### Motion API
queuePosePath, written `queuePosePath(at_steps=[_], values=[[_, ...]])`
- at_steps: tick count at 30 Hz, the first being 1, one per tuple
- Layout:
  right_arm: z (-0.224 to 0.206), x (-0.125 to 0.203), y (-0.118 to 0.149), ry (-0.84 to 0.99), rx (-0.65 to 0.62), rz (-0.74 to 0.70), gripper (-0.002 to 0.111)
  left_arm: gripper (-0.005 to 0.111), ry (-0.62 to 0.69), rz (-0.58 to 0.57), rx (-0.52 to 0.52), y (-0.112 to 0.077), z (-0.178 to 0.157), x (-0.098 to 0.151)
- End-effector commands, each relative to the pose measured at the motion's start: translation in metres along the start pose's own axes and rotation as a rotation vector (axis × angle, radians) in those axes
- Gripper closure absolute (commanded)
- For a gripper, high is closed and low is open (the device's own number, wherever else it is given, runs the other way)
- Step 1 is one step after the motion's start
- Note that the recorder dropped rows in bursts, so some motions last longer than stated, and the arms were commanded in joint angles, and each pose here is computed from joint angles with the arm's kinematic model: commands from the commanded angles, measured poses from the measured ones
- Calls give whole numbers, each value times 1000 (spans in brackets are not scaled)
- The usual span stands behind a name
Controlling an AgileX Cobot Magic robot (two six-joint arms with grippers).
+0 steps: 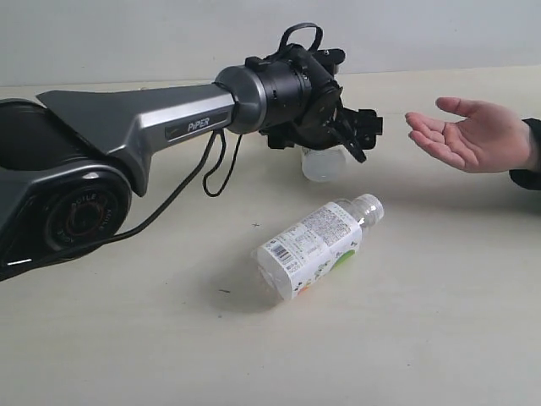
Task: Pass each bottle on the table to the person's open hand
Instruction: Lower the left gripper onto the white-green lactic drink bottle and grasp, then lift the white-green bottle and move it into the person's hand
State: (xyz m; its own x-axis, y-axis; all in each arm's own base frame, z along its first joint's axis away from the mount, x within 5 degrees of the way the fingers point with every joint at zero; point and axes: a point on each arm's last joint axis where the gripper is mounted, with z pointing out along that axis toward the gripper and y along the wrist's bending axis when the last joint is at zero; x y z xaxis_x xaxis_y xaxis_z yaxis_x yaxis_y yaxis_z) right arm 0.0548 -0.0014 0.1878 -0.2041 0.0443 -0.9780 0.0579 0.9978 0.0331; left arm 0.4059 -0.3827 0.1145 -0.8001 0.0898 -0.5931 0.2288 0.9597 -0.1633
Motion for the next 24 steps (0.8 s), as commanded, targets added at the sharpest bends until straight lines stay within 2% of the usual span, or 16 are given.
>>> queuePosePath(at_steps=[1, 3, 5, 6, 7, 8, 12, 17, 21, 24], values=[[0, 1, 0, -8, -2, -3, 108, 7, -3, 12, -15, 2, 5, 1], [0, 1, 0, -8, -2, -3, 108, 11, -2, 14, -19, 3, 5, 2], [0, 1, 0, -8, -2, -5, 108, 35, 2, 14, -23, 3, 5, 2], [0, 1, 0, -8, -2, -5, 108, 63, 10, 14, -31, 4, 5, 3], [0, 1, 0, -8, -2, -5, 108, 79, 12, 11, -29, 4, 5, 3], [0, 1, 0, -8, -2, -5, 108, 106, 21, 12, -38, 5, 5, 4], [0, 1, 0, -8, -2, -5, 108, 107, 35, 10, -66, 6, -3, 1], [0, 1, 0, -8, -2, -3, 108, 107, 2, 58, -83, 5, -31, -18], [0, 1, 0, -8, -2, -3, 108, 107, 6, 46, -105, 5, -52, -28], [0, 1, 0, -8, -2, -4, 108, 107, 7, 52, -104, -2, -68, -29]])
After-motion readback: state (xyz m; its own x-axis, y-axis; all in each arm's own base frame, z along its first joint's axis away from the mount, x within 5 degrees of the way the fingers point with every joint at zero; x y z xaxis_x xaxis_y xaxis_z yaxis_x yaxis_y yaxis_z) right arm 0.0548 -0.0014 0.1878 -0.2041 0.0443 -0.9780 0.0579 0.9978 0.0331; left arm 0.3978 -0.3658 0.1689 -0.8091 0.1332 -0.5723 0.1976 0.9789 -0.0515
